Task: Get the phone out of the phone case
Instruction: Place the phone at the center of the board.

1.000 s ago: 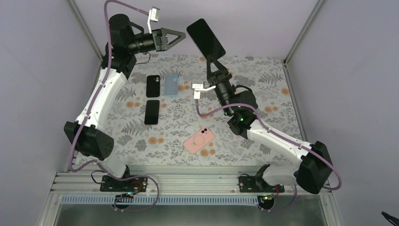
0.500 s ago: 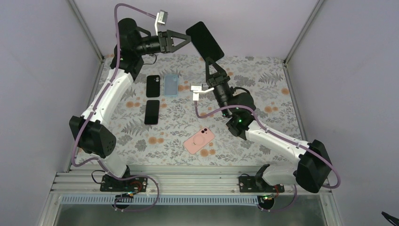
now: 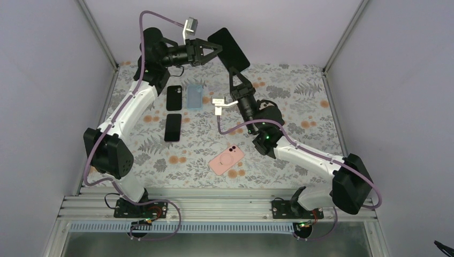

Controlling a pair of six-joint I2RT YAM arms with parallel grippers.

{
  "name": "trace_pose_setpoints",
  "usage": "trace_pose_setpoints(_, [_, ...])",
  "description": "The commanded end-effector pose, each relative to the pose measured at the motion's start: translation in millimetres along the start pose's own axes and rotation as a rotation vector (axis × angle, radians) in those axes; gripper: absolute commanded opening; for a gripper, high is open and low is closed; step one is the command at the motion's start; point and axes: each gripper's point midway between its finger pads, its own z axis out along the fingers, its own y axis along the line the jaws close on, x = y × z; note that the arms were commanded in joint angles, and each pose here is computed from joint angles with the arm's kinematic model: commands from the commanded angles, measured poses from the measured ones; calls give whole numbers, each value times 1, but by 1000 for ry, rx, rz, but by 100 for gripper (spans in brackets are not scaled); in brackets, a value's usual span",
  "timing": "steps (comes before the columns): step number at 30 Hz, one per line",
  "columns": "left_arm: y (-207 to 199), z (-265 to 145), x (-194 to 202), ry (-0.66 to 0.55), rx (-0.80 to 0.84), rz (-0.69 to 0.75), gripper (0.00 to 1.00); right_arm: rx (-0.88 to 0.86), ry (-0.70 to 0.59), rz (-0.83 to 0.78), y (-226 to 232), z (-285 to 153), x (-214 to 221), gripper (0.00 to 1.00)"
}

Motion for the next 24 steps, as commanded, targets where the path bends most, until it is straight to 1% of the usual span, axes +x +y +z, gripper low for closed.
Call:
trace_pose_setpoints(1, [2,5,-2,-12,16,11,33,130,73,8,-33,-4,14,3])
trace_pose_setpoints(5, [7,6,-2,-15,11,0,24,117,75,4,-29,-4,12,3])
trace_pose_setpoints(9, [13,7,-3,-18,10,-22,20,116,76,1,-27,-4,11,3])
trace_pose_setpoints(13, [17,7,-2,-18,6,-32,8,113,75,1,-25,-4,9,3])
trace_pose_setpoints(14, [17,7,-2,-18,6,-34,5,114,76,2,-26,-4,9,6])
trace_pose_setpoints(16, [18,6,-3,-21,4,-29,3,112,77,8,-26,-4,10,13])
trace_pose_setpoints(18, [18,3,-4,-24,-2,-19,2,110,78,17,-28,-5,11,27])
trace_pose_setpoints(19, [19,2,-4,-26,-8,-14,2,103,77,23,-27,-5,11,31])
trace_pose_setpoints(22, [22,-5,-8,-32,-33,21,2,74,85,66,-27,-4,15,50])
trace_pose_setpoints(24, [25,-9,-11,-36,-58,51,2,51,85,100,-28,-2,17,59])
